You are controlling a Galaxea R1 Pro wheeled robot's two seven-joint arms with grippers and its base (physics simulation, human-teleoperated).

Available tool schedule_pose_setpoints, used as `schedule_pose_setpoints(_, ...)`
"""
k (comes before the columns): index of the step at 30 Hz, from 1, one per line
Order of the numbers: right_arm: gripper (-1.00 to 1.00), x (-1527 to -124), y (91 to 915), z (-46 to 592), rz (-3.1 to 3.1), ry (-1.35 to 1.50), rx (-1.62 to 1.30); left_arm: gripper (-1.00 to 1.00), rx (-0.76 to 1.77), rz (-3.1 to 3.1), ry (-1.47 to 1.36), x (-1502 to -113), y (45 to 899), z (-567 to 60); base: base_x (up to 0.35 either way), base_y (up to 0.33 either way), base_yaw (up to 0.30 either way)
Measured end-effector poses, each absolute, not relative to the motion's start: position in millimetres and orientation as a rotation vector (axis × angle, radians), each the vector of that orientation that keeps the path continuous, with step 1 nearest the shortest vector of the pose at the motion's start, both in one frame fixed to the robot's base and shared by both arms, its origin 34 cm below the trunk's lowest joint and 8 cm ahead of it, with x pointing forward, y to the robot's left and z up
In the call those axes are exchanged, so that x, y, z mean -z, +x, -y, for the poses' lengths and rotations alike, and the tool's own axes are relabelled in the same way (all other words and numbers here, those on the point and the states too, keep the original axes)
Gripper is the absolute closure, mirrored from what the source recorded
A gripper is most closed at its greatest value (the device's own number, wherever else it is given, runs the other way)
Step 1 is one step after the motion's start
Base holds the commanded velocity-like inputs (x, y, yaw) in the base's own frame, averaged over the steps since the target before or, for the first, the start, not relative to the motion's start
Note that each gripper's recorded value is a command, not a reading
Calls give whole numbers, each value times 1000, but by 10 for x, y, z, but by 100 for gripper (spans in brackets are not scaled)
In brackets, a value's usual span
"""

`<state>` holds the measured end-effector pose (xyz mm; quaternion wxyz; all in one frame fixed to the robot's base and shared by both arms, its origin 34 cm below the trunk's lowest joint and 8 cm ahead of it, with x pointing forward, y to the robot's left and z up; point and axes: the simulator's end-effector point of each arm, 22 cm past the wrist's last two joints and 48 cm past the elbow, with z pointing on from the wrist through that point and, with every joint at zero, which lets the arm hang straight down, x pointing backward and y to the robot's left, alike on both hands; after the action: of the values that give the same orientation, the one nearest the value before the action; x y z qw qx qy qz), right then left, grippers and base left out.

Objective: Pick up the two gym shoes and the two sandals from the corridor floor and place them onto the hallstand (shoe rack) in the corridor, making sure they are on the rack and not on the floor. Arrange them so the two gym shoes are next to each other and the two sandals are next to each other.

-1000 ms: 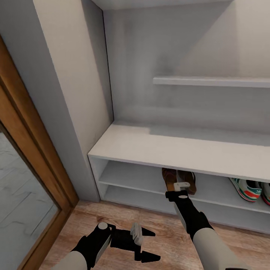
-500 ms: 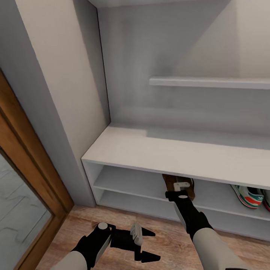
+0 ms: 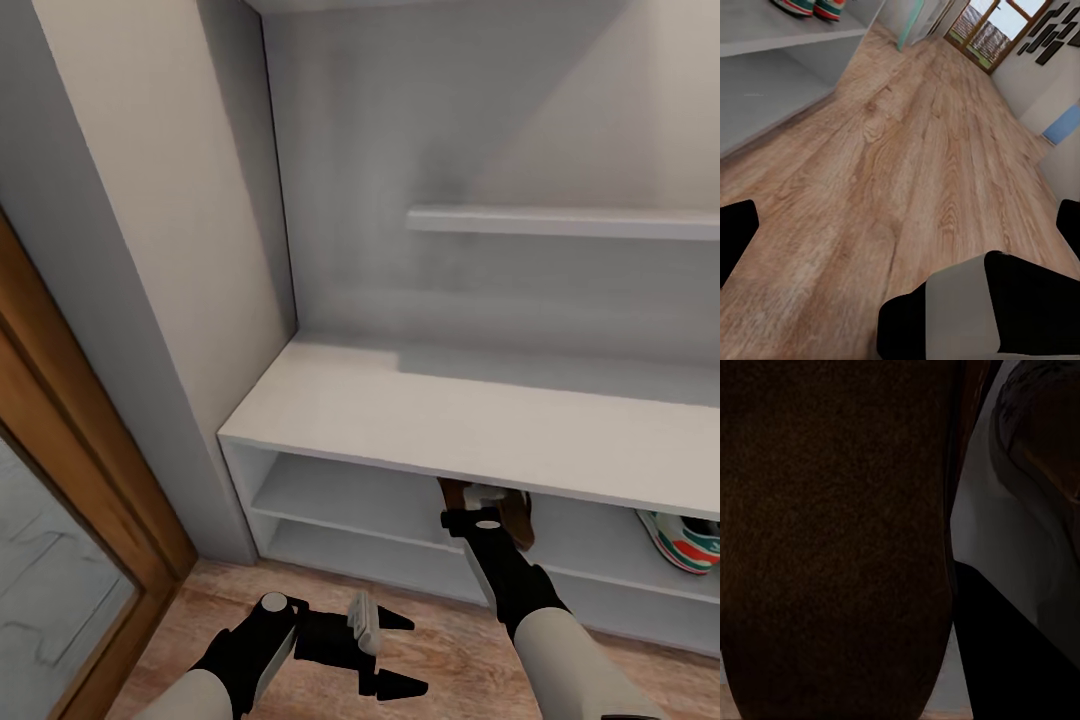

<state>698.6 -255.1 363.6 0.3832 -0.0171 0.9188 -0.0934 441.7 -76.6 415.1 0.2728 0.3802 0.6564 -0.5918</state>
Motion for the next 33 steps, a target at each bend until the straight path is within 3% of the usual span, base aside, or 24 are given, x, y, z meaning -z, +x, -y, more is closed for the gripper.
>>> schedule_pose_setpoints(33, 100, -3634, 6986, 2552, -2343, -42, 238, -100, 1593, -1767, 1023, -4150, 4417, 766, 27, 1, 0)
